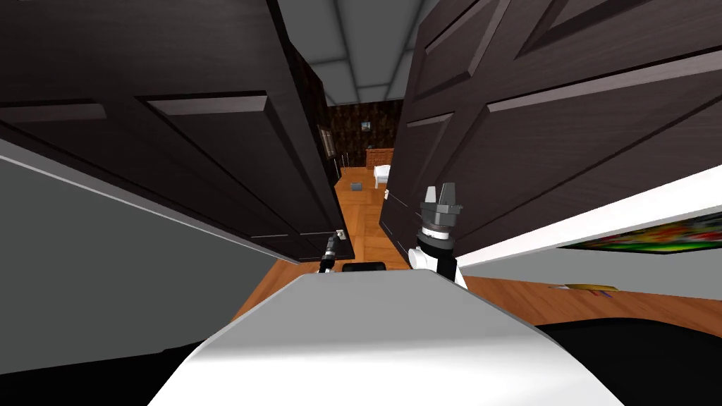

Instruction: Push the door open

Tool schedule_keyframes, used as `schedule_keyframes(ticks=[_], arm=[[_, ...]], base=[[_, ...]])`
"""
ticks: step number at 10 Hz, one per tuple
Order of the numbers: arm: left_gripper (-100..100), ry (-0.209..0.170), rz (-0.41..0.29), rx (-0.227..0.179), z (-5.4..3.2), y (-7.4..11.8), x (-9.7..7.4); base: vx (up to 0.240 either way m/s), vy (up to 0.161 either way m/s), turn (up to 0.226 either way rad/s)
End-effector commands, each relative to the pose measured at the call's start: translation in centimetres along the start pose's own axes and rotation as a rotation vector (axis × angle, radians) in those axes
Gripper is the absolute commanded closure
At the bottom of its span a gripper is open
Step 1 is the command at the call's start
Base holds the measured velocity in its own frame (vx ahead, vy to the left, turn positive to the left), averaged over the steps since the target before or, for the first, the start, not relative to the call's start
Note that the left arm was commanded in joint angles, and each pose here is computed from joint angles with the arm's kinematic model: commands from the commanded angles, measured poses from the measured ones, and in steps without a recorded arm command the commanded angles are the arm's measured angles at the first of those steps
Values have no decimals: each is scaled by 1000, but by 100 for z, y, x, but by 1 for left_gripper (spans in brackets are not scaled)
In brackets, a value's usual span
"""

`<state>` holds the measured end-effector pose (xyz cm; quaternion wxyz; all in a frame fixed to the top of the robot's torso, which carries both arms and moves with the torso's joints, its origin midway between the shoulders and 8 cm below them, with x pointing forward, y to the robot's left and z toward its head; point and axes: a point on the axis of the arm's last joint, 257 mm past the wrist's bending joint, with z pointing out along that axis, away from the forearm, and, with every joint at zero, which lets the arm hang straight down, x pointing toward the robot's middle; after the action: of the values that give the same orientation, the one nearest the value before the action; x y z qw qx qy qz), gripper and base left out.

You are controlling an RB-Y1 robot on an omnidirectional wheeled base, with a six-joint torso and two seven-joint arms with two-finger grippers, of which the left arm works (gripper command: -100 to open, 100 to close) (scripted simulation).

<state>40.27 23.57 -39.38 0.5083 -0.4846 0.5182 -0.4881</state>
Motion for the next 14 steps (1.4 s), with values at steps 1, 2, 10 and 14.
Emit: schedule_keyframes(ticks=[1,2,10,14], arm=[[-100,1,-3,1,-34,-3,-2],[-100,1,-3,1,-34,-3,-2],[-100,-6,-32,7,-102,-19,66],[-100,-14,-26,14,-70,-18,17]], base=[[-40,-30,65],[-157,-51,0],[-110,-38,13],[205,-7,-20]])
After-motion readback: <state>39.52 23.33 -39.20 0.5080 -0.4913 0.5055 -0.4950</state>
